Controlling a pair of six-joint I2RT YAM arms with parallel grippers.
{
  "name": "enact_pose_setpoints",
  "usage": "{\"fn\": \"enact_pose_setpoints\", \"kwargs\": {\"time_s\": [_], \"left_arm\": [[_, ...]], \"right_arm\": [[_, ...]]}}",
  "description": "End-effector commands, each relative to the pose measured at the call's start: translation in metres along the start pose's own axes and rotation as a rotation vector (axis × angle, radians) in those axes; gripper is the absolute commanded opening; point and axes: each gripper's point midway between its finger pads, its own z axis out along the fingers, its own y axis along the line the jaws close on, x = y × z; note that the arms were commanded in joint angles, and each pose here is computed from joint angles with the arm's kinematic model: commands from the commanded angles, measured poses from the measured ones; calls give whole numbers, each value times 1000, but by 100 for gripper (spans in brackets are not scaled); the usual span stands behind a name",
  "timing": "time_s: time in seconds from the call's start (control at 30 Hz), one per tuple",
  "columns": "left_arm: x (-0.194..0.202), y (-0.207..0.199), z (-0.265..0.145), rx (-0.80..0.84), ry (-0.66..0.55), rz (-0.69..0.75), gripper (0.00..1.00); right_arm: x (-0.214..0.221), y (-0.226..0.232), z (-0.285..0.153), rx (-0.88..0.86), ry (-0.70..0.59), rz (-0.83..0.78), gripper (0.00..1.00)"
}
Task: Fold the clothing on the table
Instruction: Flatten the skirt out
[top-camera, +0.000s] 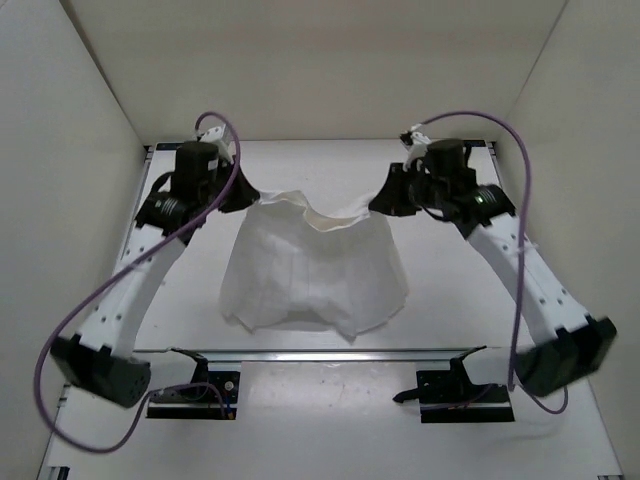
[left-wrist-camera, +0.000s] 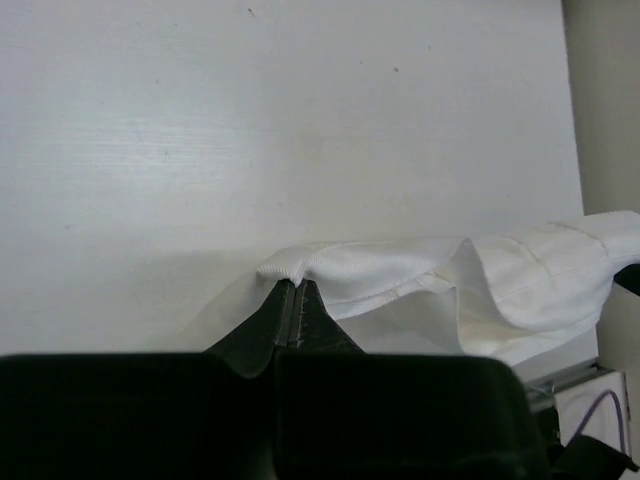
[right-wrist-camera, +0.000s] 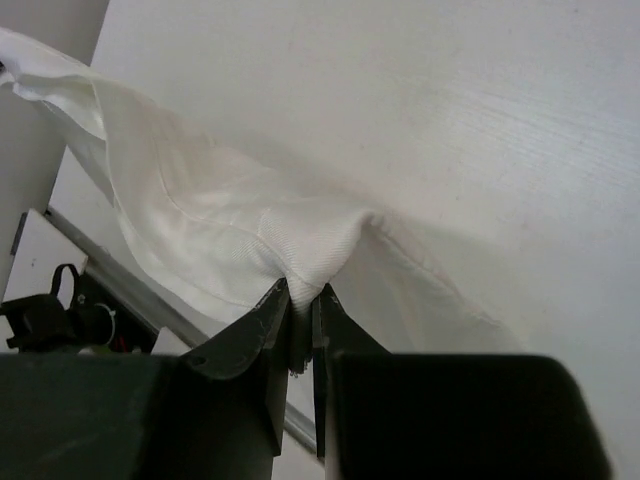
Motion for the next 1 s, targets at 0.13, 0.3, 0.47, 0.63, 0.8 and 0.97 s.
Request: {"fn": "enact_pose_setpoints", "kwargs": {"time_s": [0.13,0.3,0.47,0.63,0.8,0.97], "left_arm": [[-131,-39,-30,41,-216,69,0],[-135,-40,-39,54,-266,72,0],[-20,9,24,6,-56,13,0],[143,67,69,-77,241,-41,0],[235,81,61,-87,424,-43,2],[263,77,31,-73,485,-23,0]], "right_arm": [[-131,47,-11,4,-255,-221,0],[-134,17,-9,13,-281,-179,0],[-45,-49,34,46,-114,0,0],[73,-99,64,114,54,186,0],[176,-118,60,260,256,271,0],[217,-103,28,325,341,288,0]]}}
